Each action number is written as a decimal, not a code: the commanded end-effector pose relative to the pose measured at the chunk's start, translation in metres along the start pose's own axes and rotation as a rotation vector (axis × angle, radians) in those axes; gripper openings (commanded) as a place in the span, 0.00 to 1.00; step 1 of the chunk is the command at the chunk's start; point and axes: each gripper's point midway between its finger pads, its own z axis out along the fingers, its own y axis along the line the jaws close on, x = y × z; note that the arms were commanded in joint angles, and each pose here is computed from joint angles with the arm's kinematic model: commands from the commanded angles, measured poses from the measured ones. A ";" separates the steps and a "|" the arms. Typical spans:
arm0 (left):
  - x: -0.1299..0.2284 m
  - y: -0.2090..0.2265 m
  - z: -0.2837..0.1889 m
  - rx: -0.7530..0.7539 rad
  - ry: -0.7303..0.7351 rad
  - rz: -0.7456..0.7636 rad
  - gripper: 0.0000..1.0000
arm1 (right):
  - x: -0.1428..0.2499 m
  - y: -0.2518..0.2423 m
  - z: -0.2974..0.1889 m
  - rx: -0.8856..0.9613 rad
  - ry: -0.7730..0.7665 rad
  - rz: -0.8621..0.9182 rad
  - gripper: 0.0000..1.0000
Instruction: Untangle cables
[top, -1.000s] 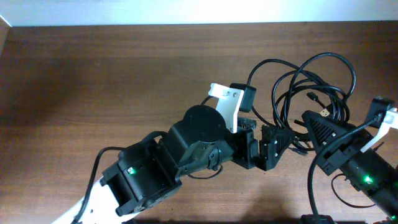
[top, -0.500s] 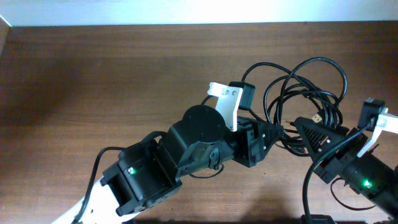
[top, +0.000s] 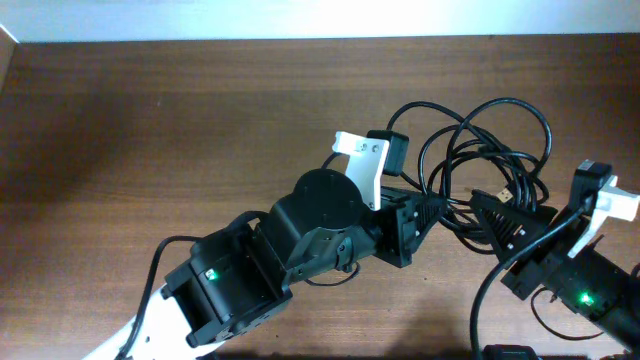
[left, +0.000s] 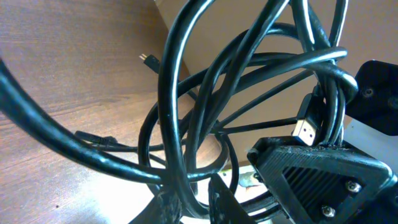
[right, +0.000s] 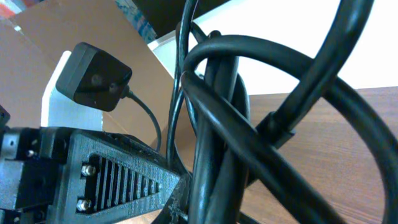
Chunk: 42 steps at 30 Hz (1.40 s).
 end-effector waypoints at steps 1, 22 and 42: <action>-0.013 -0.015 -0.027 0.043 -0.070 0.044 0.16 | -0.003 -0.007 -0.002 0.054 -0.017 -0.041 0.04; -0.042 0.031 -0.097 -0.171 -0.314 -0.189 0.99 | -0.036 0.003 -0.005 0.013 -0.151 0.183 0.04; -0.044 -0.017 -0.010 0.089 -0.162 -0.256 0.68 | -0.031 0.019 -0.004 -0.072 -0.107 0.163 0.04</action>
